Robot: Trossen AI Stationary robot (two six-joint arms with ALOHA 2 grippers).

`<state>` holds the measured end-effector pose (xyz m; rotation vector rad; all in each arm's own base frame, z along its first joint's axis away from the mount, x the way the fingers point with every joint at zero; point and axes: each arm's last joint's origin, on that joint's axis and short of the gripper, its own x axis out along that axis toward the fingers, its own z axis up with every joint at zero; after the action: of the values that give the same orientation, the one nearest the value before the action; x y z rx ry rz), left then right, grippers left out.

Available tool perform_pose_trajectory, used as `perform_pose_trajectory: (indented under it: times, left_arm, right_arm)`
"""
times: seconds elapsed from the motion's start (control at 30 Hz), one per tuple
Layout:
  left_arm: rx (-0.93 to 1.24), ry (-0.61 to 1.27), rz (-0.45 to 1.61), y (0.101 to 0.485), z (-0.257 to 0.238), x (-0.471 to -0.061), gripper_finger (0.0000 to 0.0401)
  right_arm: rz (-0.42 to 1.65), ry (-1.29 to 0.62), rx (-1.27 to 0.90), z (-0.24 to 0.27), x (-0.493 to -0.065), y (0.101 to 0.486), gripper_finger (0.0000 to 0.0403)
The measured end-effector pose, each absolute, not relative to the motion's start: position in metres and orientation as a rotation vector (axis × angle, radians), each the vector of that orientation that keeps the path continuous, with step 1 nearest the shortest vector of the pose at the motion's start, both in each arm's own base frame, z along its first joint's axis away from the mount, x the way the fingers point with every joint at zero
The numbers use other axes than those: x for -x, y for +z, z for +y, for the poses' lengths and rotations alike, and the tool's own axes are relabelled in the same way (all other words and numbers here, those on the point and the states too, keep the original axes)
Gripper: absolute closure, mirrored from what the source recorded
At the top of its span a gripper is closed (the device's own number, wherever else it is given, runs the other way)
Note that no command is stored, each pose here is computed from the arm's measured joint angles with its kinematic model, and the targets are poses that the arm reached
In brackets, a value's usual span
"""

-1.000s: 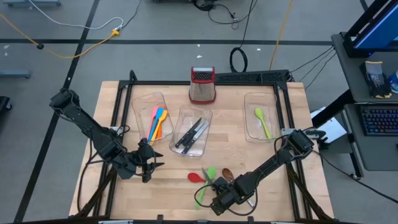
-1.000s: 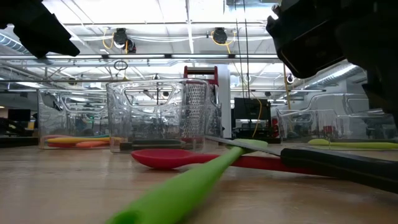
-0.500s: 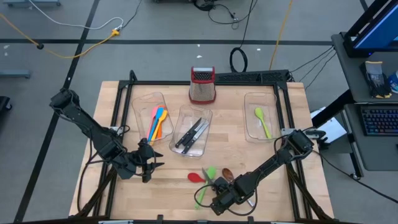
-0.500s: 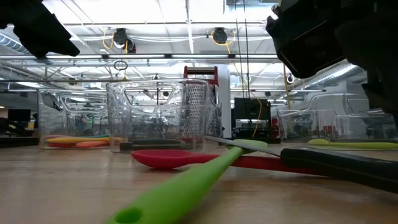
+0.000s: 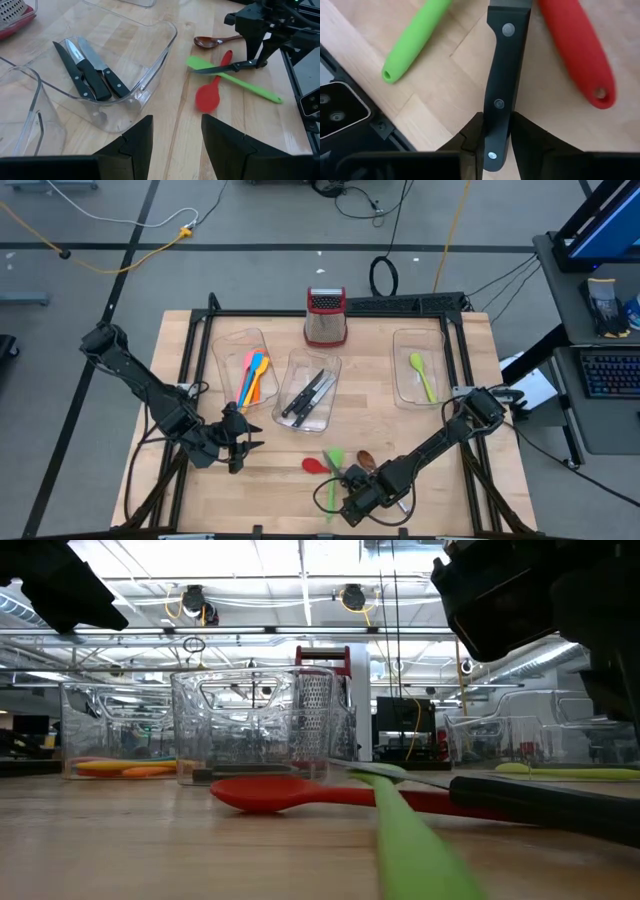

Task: Pick & Place Kitchen Items
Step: Put the black knife into the middle transparent bin

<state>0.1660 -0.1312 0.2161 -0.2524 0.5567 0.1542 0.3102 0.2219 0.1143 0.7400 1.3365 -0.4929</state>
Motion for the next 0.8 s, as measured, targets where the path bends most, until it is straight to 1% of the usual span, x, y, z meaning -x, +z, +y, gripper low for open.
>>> perform_pose_trajectory:
  times: [0.5, 0.63, 0.8]
  left_arm:
    - [0.263, 0.156, 0.554, 0.216, -0.131, -0.166, 0.0231]
    - [0.265, 0.155, 0.552, 0.217, -0.132, -0.166, 0.0231]
    - [0.268, 0.154, 0.551, 0.217, -0.132, -0.166, 0.0231]
  right_arm:
    - [1.264, -0.452, -0.786, 0.219, -0.308, 0.144, 0.0339]
    - [1.227, -0.454, -0.813, 0.217, -0.307, 0.157, 0.0339]
    - [1.161, -0.41, -0.854, 0.216, -0.306, 0.178, 0.0339]
